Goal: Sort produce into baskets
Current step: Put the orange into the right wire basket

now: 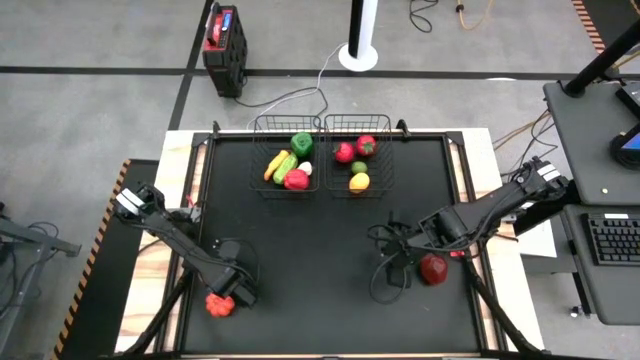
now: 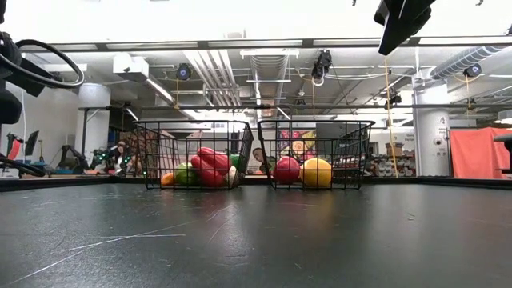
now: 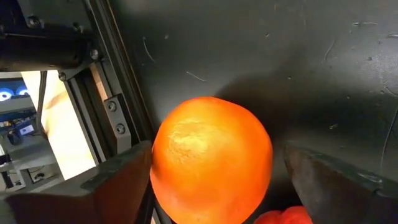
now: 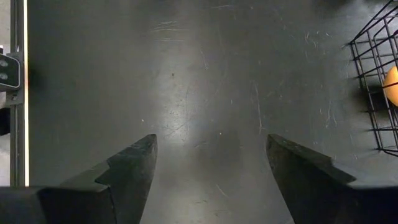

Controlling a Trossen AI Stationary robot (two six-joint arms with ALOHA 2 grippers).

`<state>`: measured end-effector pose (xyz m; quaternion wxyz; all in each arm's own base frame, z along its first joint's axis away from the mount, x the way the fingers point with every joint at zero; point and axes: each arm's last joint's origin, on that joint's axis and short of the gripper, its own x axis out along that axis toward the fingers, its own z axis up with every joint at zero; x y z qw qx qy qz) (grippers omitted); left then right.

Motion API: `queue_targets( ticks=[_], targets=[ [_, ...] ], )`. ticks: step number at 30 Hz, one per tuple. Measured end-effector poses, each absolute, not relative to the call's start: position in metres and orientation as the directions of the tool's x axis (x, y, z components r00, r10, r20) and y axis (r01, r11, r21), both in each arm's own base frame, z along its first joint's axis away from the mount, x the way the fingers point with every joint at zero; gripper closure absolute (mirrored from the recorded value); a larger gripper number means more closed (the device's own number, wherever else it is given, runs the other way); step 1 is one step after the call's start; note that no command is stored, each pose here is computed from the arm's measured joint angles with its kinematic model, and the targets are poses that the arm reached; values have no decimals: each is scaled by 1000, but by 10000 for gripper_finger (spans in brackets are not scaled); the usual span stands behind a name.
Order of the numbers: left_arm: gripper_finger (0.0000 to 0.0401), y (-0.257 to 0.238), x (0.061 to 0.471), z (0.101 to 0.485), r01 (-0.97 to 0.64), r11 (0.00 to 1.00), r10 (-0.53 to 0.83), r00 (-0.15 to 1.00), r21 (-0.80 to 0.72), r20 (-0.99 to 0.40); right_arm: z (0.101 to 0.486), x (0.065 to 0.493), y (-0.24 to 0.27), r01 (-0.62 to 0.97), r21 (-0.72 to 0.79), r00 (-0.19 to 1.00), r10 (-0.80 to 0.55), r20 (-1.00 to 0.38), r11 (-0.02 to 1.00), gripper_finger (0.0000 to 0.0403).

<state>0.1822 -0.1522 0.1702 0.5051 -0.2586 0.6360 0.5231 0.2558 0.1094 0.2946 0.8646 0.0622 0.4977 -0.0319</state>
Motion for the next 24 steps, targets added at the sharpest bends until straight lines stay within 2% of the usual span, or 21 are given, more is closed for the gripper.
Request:
queue_targets(
  ticks=[11,24],
  targets=[
    [90,-152,182,170,-856,322,200,-356,404,-913,295,256,109,117,76,503,6,-864,990,111],
    [92,-152,182,170,-842,356,207,-353,406,-913,295,256,109,118,75,503,6,-864,990,113]
  ],
)
